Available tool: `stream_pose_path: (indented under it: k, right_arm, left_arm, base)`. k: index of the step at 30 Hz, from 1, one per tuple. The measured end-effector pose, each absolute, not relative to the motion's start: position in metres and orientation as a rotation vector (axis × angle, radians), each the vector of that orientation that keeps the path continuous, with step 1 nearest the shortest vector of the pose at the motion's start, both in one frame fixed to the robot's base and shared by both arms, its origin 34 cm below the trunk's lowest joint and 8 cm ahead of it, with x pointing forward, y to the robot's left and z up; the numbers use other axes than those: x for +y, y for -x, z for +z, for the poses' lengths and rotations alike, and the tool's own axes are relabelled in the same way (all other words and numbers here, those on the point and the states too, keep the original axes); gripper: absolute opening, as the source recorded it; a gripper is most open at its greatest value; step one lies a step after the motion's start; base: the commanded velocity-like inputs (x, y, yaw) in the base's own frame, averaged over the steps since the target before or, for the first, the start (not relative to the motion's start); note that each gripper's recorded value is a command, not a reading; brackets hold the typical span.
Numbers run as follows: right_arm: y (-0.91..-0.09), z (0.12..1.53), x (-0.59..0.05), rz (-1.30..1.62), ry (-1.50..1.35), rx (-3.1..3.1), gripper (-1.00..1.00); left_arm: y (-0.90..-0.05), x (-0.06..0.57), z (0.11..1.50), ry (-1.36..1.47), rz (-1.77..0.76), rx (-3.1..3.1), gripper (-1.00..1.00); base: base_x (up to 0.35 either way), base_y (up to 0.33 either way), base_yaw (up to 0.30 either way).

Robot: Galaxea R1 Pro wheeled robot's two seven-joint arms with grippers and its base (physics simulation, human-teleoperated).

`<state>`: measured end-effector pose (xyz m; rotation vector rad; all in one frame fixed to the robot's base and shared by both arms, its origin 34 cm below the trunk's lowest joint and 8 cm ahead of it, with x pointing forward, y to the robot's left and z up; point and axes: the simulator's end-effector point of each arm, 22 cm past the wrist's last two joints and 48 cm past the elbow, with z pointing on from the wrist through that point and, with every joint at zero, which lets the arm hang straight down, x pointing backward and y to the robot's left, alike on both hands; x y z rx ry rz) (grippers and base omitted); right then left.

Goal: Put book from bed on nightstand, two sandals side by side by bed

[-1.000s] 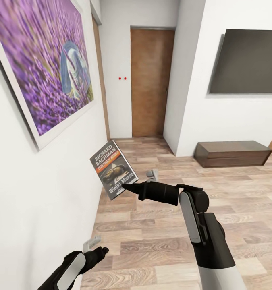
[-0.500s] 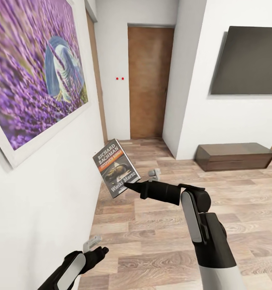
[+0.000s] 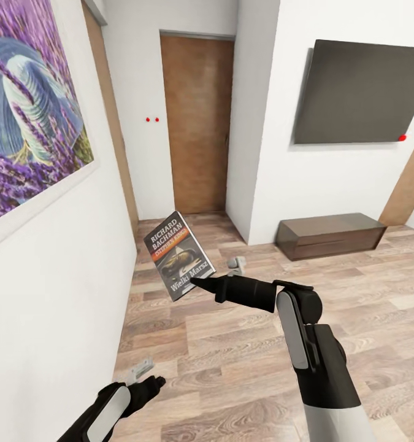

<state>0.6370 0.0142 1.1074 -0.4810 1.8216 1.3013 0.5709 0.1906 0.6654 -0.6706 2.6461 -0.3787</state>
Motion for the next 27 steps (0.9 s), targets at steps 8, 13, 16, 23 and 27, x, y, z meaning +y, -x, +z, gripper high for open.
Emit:
stream_pose_path:
  k: [8, 13, 16, 23, 27]
  right_arm:
    - [-0.637, 1.107, 0.014, 1.302, 0.481, 1.821, -1.00]
    - [-0.637, 1.107, 0.013, 1.300, 0.481, 1.822, -1.00]
    - [-0.637, 1.107, 0.013, 1.298, 0.480, 1.823, -1.00]
    - [-0.646, 1.108, -0.002, 1.285, 0.436, 1.819, -1.00]
    - [-0.647, 1.107, -0.004, 1.281, 0.431, 1.820, -1.00]
  left_arm:
    - [-0.571, 0.191, 0.665, 0.671, -0.379, 2.646, 1.00]
    - [-0.571, 0.191, 0.665, 0.670, -0.379, 2.646, 1.00]
    - [-0.571, 0.191, 0.665, 0.670, -0.379, 2.646, 1.00]
    - [-0.571, 0.190, 0.665, 0.669, -0.379, 2.647, 1.00]
    - [-0.571, 0.191, 0.665, 0.670, -0.378, 2.647, 1.00]
  base:
    - [0.330, 0.000, -0.264]
    - [0.330, 0.000, -0.265]
    - [0.330, 0.000, -0.265]
    - [0.330, 0.000, -0.265]
    - [0.330, 0.000, -0.265]
